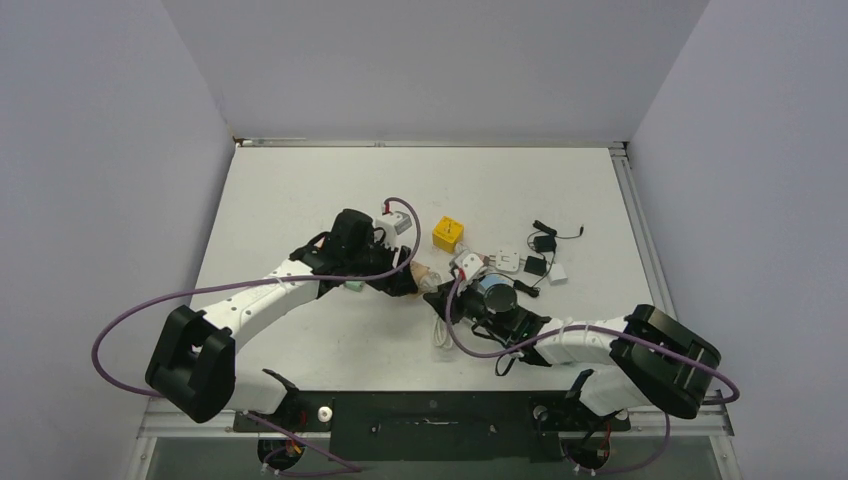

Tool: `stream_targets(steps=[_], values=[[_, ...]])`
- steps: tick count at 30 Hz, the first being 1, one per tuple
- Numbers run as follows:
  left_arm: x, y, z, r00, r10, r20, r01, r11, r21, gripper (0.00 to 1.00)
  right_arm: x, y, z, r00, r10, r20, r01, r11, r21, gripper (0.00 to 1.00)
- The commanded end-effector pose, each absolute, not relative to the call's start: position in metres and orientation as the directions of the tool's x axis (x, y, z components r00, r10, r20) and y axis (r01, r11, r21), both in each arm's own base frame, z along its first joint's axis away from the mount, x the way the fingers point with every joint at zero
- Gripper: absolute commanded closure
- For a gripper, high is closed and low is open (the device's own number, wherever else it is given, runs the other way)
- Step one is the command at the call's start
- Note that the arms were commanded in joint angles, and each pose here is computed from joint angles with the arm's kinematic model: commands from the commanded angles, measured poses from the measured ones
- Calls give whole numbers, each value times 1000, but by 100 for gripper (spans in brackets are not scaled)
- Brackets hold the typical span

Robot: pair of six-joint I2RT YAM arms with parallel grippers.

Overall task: Pull the plug off the socket
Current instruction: Remove the plug from the socket.

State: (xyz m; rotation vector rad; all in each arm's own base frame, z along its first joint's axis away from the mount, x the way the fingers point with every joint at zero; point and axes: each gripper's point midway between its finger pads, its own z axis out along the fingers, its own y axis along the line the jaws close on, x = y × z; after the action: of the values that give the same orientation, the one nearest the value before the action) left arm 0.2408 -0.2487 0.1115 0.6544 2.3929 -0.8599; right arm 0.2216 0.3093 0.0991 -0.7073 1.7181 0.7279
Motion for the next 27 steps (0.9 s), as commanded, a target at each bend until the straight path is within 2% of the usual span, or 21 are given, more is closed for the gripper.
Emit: stream_targets(steps=[1,6,10,19,27], values=[[288,-220,114,-682,240,-691,533,811,-244,100,232,307,167,-206,175,-963,-809,523,268,95],[282,-234,125,-645,235,-728,596,751,-286,100,227,317,166,-296,207,-933,-851,387,356,95],[284,-230,124,-647,231,-727,580,768,-273,100,224,325,164,-312,206,-928,-861,352,368,95],[298,-203,104,-729,197,-656,447,863,-237,100,204,344,158,-126,33,-991,-858,497,126,95],[301,-199,106,-728,187,-659,437,867,-237,100,199,350,154,-98,-3,-995,-845,528,82,95]])
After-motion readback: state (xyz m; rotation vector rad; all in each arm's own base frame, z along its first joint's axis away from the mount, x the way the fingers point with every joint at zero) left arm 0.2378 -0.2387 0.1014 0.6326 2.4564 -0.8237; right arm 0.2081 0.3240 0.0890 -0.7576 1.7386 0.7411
